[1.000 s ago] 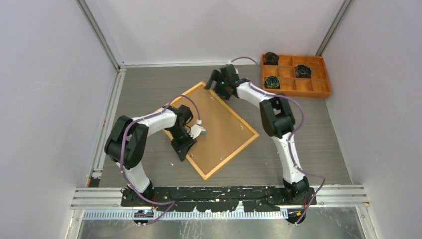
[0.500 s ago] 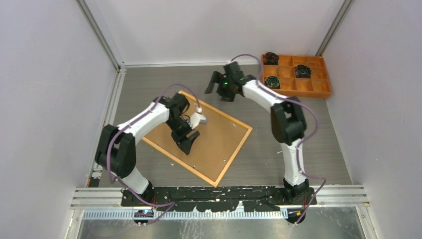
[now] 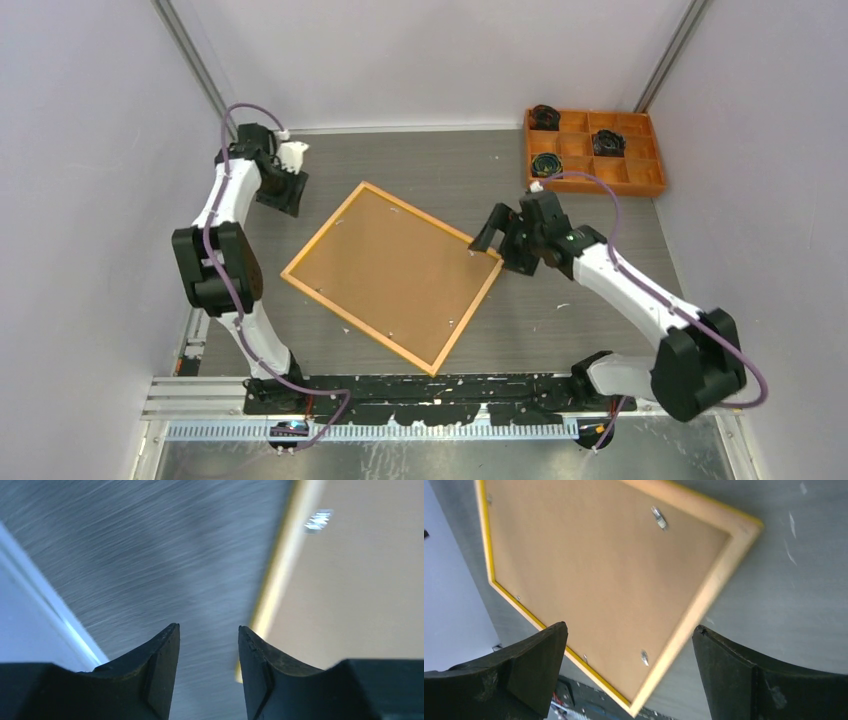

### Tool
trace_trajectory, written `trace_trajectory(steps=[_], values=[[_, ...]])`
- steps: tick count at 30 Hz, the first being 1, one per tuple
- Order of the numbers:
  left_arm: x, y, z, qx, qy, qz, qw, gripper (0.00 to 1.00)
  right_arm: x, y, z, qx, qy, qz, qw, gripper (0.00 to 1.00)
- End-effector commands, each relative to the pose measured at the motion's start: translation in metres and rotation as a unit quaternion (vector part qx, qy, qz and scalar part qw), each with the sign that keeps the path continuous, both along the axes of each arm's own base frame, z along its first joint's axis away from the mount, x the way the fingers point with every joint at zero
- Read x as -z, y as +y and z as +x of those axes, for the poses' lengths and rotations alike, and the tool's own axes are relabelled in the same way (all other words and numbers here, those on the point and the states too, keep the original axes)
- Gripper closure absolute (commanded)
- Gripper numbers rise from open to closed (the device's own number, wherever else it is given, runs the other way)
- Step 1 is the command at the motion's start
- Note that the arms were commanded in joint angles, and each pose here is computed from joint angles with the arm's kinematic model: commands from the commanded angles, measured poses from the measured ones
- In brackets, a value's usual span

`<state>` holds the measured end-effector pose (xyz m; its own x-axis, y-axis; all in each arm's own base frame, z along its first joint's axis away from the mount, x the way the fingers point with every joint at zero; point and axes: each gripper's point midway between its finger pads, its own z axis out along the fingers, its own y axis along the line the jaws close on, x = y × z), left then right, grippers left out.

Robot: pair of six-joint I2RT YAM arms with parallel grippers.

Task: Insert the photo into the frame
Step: Adjust the photo frame at the center of the board.

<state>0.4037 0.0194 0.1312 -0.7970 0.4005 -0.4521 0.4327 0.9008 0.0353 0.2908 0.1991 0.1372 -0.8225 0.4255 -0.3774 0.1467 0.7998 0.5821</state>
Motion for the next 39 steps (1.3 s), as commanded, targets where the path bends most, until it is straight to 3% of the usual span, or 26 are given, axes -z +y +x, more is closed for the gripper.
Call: trace_trajectory(steps=[1, 5, 11, 19, 30, 36, 39], values=[[0.02, 0.06, 0.028, -0.086, -0.018, 0.063, 0.994, 0.52, -0.002, -0.015, -0.04, 0.028, 0.019, 0.031, 0.999, 0.0], [0.055, 0.057, 0.019, -0.078, 0.022, 0.051, 0.995, 0.53, 0.014, -0.013, -0.066, 0.032, 0.051, 0.068, 0.996, 0.0], [0.086, 0.031, -0.008, -0.045, 0.088, -0.01, 0.995, 0.55, 0.04, 0.0, -0.058, 0.028, 0.074, 0.089, 0.993, 0.0], [0.097, 0.002, -0.053, 0.014, 0.146, -0.054, 0.988, 0.59, 0.077, 0.017, 0.003, 0.034, 0.092, 0.085, 0.992, 0.0], [0.096, -0.074, -0.126, 0.14, 0.197, -0.069, 0.968, 0.58, 0.067, 0.008, 0.123, 0.074, 0.054, 0.049, 0.995, 0.0], [0.083, -0.085, -0.139, 0.156, 0.209, -0.116, 0.958, 0.58, 0.053, -0.021, 0.146, 0.107, 0.029, -0.022, 0.994, 0.0], [0.061, -0.076, -0.129, 0.137, 0.19, -0.155, 0.96, 0.56, 0.032, -0.032, 0.145, 0.126, 0.001, -0.039, 0.991, 0.0]])
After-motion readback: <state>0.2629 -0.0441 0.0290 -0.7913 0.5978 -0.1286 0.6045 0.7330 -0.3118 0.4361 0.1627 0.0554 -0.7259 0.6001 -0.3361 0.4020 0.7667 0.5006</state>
